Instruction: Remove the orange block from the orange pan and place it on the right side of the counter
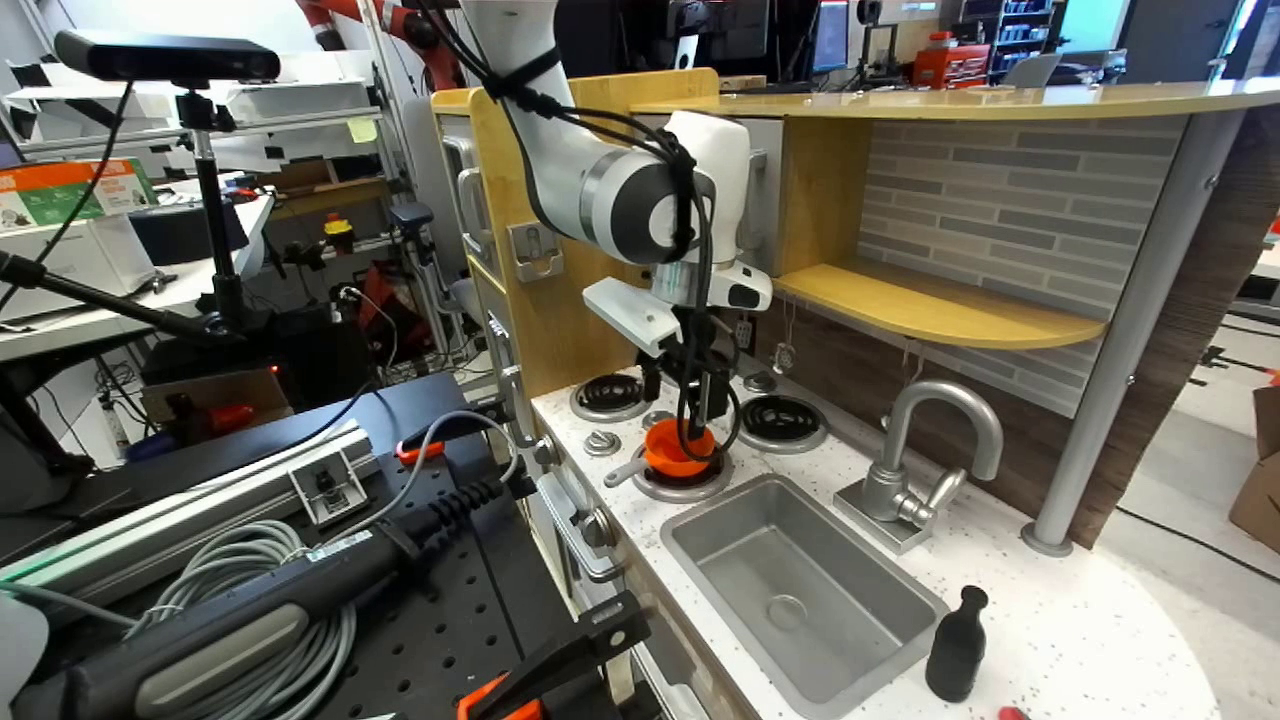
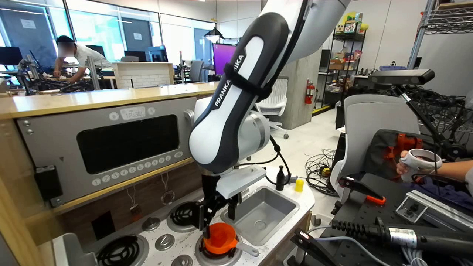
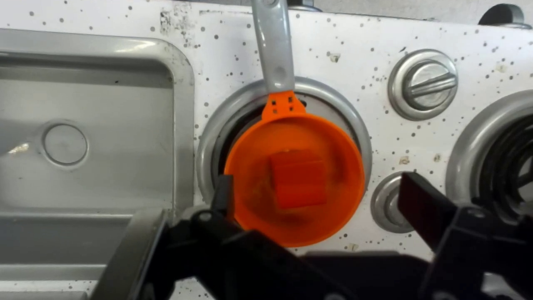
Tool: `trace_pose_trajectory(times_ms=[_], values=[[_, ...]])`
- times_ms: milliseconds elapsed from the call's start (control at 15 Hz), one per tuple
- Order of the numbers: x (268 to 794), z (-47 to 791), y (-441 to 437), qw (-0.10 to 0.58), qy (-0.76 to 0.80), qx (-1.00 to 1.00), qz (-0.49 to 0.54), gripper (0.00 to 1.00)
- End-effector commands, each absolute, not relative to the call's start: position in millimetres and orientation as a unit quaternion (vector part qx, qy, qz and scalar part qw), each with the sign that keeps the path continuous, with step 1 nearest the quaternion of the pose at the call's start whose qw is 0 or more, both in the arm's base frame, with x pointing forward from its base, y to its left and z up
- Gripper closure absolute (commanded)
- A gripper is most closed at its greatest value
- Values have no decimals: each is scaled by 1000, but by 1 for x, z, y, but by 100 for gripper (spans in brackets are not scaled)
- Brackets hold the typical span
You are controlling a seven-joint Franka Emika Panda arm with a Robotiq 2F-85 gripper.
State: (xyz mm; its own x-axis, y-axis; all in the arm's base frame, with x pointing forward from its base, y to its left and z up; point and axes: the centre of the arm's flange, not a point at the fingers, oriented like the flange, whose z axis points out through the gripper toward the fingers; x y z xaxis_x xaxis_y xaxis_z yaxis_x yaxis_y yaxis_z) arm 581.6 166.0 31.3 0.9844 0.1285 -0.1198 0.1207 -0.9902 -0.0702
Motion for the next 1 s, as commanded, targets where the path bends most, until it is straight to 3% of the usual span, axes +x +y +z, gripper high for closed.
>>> trace_pose_trajectory(times_ms=[0,333,400,533,600,933], values=[[601,15,172,15,-74,-995,58,0],[606,7,173,11,-74,-995,58,0],[605,5,172,9,-75,-995,59,4],[605,4,172,7,-76,-995,60,29],[605,3,172,7,-77,-995,60,31],[603,3,172,6,-79,-995,61,70]])
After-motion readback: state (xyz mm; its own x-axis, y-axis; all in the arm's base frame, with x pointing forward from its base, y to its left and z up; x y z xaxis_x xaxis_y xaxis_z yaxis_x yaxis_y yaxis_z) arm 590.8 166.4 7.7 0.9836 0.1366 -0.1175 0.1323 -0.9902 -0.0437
